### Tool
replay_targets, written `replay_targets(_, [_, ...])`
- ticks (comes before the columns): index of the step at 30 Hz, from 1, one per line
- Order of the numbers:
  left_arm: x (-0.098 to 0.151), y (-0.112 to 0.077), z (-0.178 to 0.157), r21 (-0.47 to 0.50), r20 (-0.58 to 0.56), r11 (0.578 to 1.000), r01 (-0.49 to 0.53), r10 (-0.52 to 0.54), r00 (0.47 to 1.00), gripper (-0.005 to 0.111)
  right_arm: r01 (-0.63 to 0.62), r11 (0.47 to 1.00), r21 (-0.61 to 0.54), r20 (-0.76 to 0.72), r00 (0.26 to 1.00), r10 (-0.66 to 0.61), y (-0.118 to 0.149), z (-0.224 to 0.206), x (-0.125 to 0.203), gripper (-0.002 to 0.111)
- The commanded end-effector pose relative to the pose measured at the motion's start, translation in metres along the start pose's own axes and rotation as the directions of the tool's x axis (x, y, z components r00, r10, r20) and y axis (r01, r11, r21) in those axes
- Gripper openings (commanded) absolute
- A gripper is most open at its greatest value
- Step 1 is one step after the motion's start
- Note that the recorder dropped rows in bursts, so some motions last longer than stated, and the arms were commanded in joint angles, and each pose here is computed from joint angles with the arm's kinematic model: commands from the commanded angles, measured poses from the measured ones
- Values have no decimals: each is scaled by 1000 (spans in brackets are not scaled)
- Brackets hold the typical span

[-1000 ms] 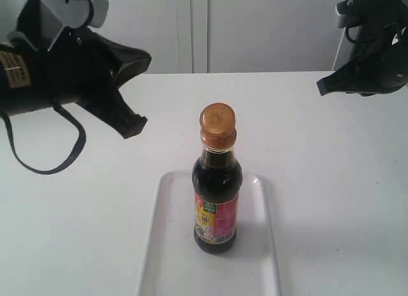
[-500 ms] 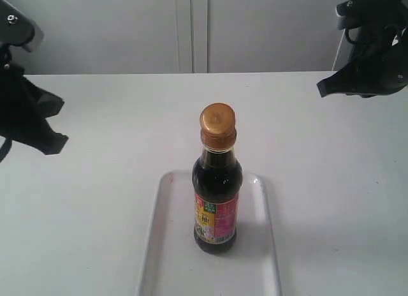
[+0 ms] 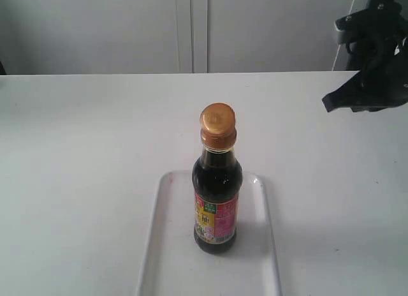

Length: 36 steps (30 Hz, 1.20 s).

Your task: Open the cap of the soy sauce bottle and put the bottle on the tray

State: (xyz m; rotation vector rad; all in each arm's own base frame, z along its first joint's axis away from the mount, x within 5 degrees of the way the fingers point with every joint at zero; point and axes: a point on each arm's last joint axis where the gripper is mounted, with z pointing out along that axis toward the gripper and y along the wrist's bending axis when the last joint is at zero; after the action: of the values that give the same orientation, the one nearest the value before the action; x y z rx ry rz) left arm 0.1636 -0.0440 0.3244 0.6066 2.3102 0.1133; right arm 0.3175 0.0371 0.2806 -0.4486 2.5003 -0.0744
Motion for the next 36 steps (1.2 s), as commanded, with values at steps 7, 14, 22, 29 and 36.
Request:
replay_targets(7, [34,-2,-37,-11,-1,996,92,-92,996,0,-19,999,29,-138,990,23,-12,-30,22,0])
replay_targets(14, [60,-8,-45,-18,153,991,133,-128,980,0,-41,996,74,95,995,34,-6,-54,38,0])
replay_targets(22, [80,-14,-48,-6,331,983,183,-171,928,0,-87,990,108,338,940,45,1,-86,58,0])
replay_targets(29, [93,-16,-53,-1,359,978,208,-194,913,0,-118,987,106,466,883,56,8,-110,76,0])
replay_targets(36, [100,-18,-55,7,342,976,217,-206,917,0,-139,985,104,543,838,61,13,-130,93,0])
